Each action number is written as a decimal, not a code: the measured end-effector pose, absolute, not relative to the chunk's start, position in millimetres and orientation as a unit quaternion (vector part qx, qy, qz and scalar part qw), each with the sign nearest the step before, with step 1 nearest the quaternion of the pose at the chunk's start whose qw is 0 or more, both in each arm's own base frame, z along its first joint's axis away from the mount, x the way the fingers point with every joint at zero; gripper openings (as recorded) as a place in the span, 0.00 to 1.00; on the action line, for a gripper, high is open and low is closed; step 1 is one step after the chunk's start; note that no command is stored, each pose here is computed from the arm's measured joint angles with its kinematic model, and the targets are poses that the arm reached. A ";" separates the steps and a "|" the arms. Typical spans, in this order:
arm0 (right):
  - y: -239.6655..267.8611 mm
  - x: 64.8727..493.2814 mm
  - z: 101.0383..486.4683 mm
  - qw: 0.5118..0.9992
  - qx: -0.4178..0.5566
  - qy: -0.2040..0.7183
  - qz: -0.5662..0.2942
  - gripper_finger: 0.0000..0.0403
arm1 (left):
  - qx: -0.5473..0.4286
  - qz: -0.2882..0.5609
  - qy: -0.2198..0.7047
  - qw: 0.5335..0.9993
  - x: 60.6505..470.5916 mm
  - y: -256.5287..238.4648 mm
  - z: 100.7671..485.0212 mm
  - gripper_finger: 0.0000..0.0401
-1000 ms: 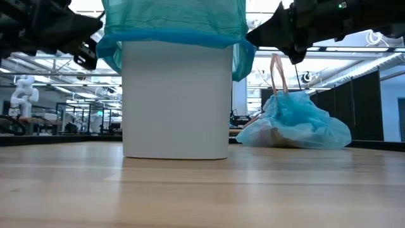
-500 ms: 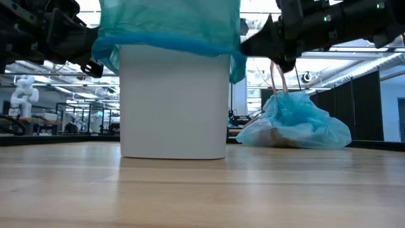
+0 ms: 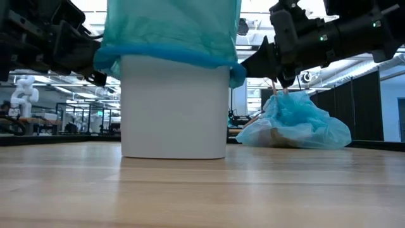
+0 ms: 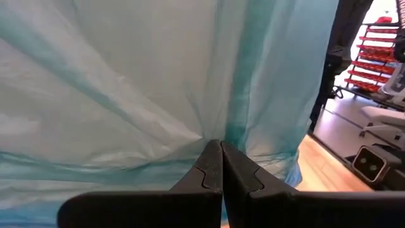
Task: Place trash/remove bag and relplace
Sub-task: Insert a blue trash bag into the trash bin
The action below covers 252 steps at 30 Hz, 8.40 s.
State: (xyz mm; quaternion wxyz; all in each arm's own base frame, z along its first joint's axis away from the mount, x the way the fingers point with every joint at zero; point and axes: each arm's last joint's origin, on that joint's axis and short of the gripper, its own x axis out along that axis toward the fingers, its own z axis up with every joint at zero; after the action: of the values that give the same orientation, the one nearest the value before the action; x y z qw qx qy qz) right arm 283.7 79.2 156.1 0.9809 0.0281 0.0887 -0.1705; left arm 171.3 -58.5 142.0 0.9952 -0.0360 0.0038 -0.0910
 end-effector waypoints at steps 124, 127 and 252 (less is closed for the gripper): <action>35.3 419.0 322.5 0.768 0.085 0.614 -0.162 0.00 | 0.058 0.212 -0.009 0.975 101.6 -25.9 280.8 0.00; 44.1 415.3 326.5 0.772 0.069 0.615 -0.145 0.00 | 0.058 0.212 -0.009 0.975 101.6 -25.9 280.8 0.00; 48.5 451.0 266.9 0.759 0.214 0.558 -0.259 0.00 | 0.051 0.211 -0.004 0.976 101.8 -26.0 279.2 0.00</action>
State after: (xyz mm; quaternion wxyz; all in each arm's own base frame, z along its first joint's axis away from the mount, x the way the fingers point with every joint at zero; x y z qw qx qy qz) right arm 451.0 48.5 266.9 0.7588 0.2141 0.5578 -0.2594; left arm 101.8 -26.0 279.2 0.9760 0.0514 -0.0042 0.2114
